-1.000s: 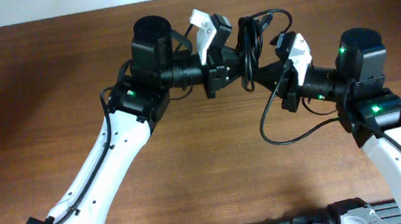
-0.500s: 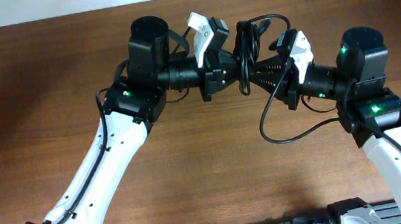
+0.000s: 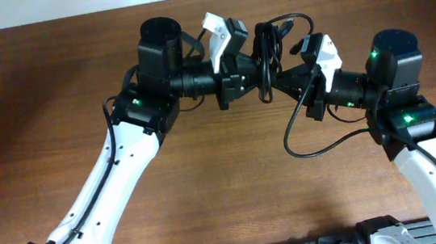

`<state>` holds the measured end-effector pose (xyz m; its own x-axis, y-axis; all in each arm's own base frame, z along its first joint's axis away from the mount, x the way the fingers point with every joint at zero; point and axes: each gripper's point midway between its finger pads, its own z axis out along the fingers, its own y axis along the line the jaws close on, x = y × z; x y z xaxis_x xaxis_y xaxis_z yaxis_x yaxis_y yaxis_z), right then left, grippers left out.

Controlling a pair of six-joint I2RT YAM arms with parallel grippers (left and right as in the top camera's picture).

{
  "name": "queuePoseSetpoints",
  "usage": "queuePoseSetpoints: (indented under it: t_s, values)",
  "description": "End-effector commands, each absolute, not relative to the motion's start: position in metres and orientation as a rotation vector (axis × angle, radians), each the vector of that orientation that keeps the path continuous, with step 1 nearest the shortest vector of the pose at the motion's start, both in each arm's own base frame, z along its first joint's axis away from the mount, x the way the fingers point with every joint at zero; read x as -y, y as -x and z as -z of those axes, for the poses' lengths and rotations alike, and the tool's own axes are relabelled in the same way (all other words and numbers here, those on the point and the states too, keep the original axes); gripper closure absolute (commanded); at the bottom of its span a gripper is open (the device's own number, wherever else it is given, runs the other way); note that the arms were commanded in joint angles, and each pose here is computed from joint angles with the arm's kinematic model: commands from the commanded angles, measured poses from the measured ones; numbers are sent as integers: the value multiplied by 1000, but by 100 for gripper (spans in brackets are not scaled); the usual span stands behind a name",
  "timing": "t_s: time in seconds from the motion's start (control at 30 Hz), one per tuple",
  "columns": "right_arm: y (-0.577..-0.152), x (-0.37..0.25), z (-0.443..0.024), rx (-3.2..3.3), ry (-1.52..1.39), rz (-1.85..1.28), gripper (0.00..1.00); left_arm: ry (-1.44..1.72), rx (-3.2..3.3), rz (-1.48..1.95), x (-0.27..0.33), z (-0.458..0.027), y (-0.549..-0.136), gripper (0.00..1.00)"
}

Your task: Untangle cables

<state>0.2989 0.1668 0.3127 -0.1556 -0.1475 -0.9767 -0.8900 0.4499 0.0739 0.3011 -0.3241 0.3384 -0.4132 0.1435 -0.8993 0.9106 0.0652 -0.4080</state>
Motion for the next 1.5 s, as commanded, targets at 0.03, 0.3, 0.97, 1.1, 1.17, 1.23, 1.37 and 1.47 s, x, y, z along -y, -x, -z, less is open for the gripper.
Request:
queuePoseSetpoints:
  t_s: [0.03, 0.3, 0.97, 1.1, 1.17, 1.23, 1.37, 1.47]
  values:
    - [-280, -178, -334, -1511, 996, -928, 96, -1082, -1633, 1417, 316, -342, -301, 100]
    - [-258, -177, -357, -1429, 1026, -891, 96, -1023, -1697, 1390, 297, -333, -316, 100]
    - [-243, -175, -376, -1360, 1037, -828, 62, -1069, -1735, 1385, 294, -318, -307, 100]
    - [-250, -175, -370, -1383, 1031, -843, 63, -1090, -1706, 1405, 295, -322, -303, 100]
    - [-252, -176, -368, -1393, 1028, -850, 63, -1124, -1672, 1377, 295, -321, -303, 100]
    - [-262, -173, -364, -1458, 959, -856, 62, -1148, -1645, 1354, 295, -321, -303, 100]
    - [-267, -171, -361, -1510, 902, -880, 63, -1125, -1680, 1286, 297, -316, -311, 100]
    - [-267, -171, -360, -1519, 899, -882, 63, -1142, -1661, 1269, 305, -317, -308, 100]
